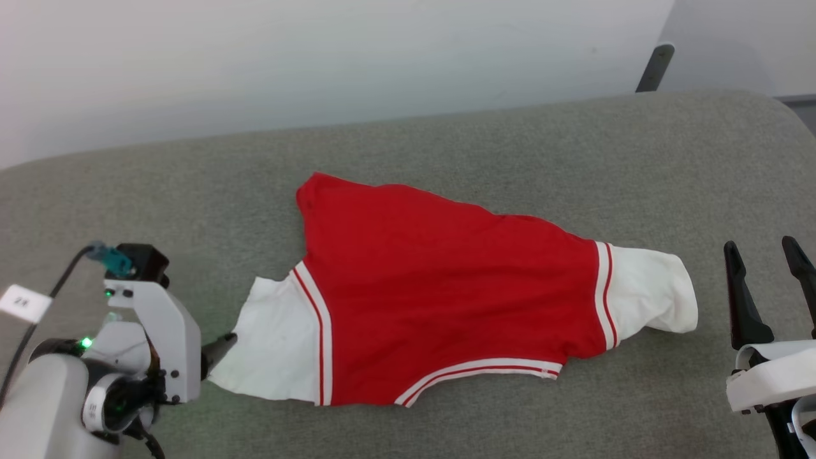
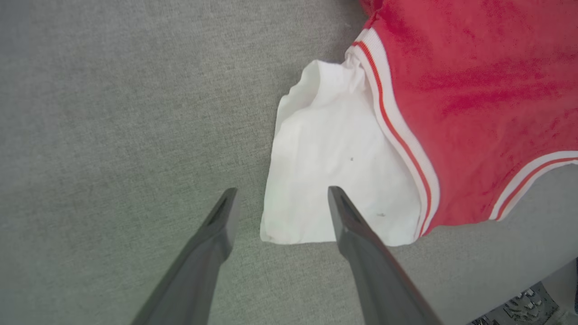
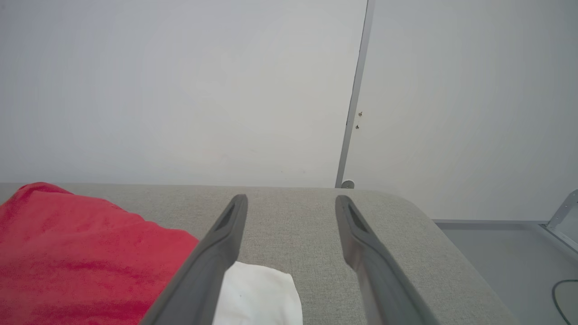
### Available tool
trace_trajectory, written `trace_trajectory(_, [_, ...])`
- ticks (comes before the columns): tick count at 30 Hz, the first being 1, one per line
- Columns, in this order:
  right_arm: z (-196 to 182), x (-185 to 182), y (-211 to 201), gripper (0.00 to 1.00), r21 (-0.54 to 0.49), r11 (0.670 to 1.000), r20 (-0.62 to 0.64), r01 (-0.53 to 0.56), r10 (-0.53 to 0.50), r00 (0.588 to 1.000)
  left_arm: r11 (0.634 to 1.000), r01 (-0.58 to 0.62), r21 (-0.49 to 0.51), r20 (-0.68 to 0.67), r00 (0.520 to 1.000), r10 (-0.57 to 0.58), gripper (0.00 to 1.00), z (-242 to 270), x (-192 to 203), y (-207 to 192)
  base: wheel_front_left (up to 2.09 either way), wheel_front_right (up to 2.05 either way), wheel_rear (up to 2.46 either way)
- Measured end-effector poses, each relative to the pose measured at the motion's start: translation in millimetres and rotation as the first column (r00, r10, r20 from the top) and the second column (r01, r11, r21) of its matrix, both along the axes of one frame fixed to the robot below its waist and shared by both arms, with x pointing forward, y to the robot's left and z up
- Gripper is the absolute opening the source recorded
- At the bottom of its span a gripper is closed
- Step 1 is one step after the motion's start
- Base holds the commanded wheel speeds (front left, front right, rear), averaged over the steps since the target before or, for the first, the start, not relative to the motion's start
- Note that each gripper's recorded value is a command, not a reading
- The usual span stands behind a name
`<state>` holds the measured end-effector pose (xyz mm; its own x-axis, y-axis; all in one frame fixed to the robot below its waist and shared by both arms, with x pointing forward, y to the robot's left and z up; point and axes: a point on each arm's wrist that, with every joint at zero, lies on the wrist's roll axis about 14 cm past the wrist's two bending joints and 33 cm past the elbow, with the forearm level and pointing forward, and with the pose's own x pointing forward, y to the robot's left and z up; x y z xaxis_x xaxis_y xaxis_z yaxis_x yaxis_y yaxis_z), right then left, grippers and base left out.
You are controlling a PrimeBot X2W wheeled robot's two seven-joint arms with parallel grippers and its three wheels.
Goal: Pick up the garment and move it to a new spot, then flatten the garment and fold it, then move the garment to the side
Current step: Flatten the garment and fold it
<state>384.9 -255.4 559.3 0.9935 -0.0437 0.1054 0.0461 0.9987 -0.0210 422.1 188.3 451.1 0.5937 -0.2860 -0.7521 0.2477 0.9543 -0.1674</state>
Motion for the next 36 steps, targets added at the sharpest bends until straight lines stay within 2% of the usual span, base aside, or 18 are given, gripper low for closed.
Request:
trace_trajectory(5, [-4,-1,-4,1.0,0.007,1.0,-0.011,0.017,-0.017,1.0,0.999,0.013,0.043,-0.114,0.993,-0.008,1.0,-21,-2,1,0.0,0.0,0.0])
trace_trajectory(9, [-9,-1,-7,1.0,0.006,1.0,-0.03,0.029,-0.029,0.999,0.997,-0.017,0.069,-0.21,0.977,0.031,1.0,-43,-7,10,0.0,0.0,0.0])
trace_trajectory(16, [-20,1,-14,1.0,0.001,0.999,-0.075,0.047,-0.047,0.996,0.996,-0.054,0.071,-0.279,0.958,0.072,1.0,-61,-1,16,0.0,0.0,0.0])
trace_trajectory(17, [-24,1,-14,1.0,0.005,0.999,-0.091,0.048,-0.048,0.995,0.996,-0.056,0.069,-0.291,0.954,0.073,0.4,-64,-1,15,0.0,0.0,0.0])
trace_trajectory(18, [-27,2,-14,1.0,0.009,0.999,-0.108,0.049,-0.047,0.993,0.996,-0.055,0.064,-0.303,0.95,0.072,0.0,-66,-1,15,0.0,0.0,0.0])
trace_trajectory(26, [-67,9,-10,1.0,0.038,0.999,-0.301,0.026,-0.013,0.953,0.998,-0.06,0.029,-0.313,0.948,0.066,0.0,-71,2,10,0.0,0.0,0.0])
trace_trajectory(32, [-106,18,-7,1.0,0.067,0.998,-0.49,0.001,0.032,0.871,0.998,-0.069,0.008,-0.286,0.956,0.069,0.0,-72,8,9,0.0,0.0,0.0])
trace_trajectory(36, [-133,21,-4,1.0,0.104,0.995,-0.608,-0.007,0.069,0.791,0.997,-0.076,-0.007,-0.275,0.959,0.072,0.0,-73,11,9,0.0,0.0,0.0])
